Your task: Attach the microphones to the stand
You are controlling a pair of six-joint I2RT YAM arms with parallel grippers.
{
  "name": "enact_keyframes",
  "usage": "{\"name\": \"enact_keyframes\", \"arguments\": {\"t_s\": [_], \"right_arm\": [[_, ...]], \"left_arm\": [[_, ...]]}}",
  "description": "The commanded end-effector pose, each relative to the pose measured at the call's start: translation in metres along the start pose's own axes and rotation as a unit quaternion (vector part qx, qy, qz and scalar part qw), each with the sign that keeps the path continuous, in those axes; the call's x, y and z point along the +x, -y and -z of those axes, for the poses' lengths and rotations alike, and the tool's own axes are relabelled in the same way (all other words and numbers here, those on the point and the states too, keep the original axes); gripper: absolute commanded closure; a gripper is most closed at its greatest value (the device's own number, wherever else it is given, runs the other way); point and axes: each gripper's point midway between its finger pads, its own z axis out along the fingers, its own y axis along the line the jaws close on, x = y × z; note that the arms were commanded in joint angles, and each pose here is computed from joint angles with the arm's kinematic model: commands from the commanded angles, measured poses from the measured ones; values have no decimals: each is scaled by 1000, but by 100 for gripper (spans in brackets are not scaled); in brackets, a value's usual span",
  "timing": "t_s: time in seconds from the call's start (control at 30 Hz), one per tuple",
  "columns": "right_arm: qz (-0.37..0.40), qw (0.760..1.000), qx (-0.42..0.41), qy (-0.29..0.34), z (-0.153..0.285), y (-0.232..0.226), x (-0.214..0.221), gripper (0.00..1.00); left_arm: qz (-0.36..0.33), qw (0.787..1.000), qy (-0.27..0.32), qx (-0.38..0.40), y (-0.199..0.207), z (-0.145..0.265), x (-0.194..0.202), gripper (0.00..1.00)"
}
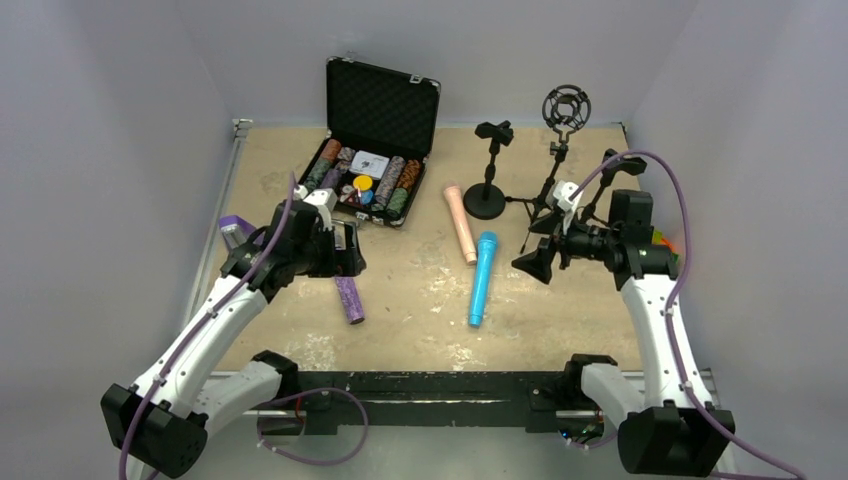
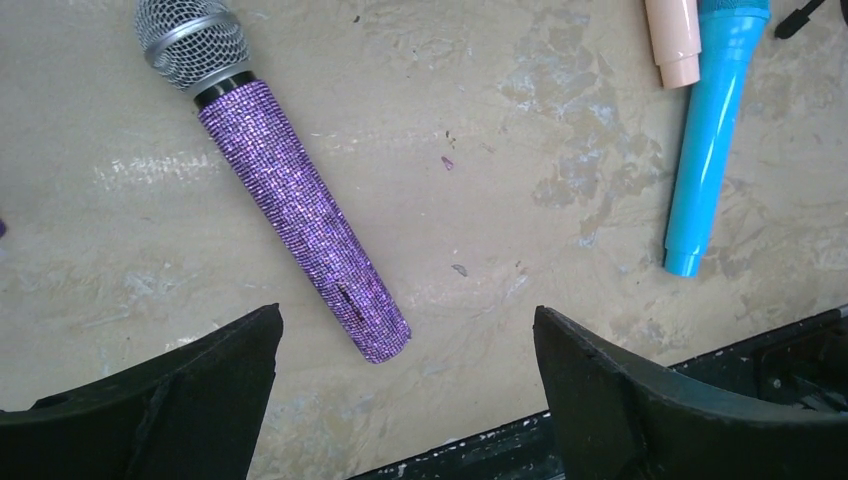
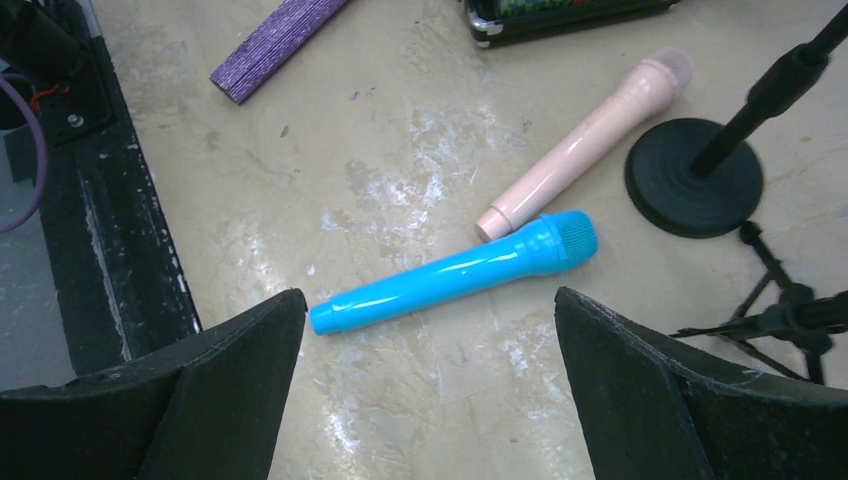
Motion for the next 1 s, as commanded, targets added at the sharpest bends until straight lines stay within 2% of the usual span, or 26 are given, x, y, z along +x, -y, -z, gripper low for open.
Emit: {"name": "enact_keyframes", "arguments": {"t_s": [0.0,0.13,0.4,0.53,0.6,0.67,0.8,0.97], "right_arm": [[58,996,63,-14,27,9,-46,1],[72,987,143,-18,58,17,-91,1],[51,968,243,47,93,35,-172,1],[50,980,186,44,74,41,-177,2],[73,992,104,26,53,37,-170,2],[114,993,39,-4,35,31,-168,2],[235,970,13,-61,-8,44,-175,1],[346,937,43,-34,-38,93,-210,1]], "left_arm": [[14,998,48,-44,-18,1,-16,1],[25,997,64,-42,-21,-3,-19,0],[17,996,90,-20,-16,5,-22,1],[2,996,85,-24,-19,12,-17,1],[-4,997,82,-13,-16,14,-15,2],[-11,996,85,23,-3,16,-14,2],[-17,991,109,75,16,22,-22,4],[-15,991,115,65,13,32,-24,4]]}}
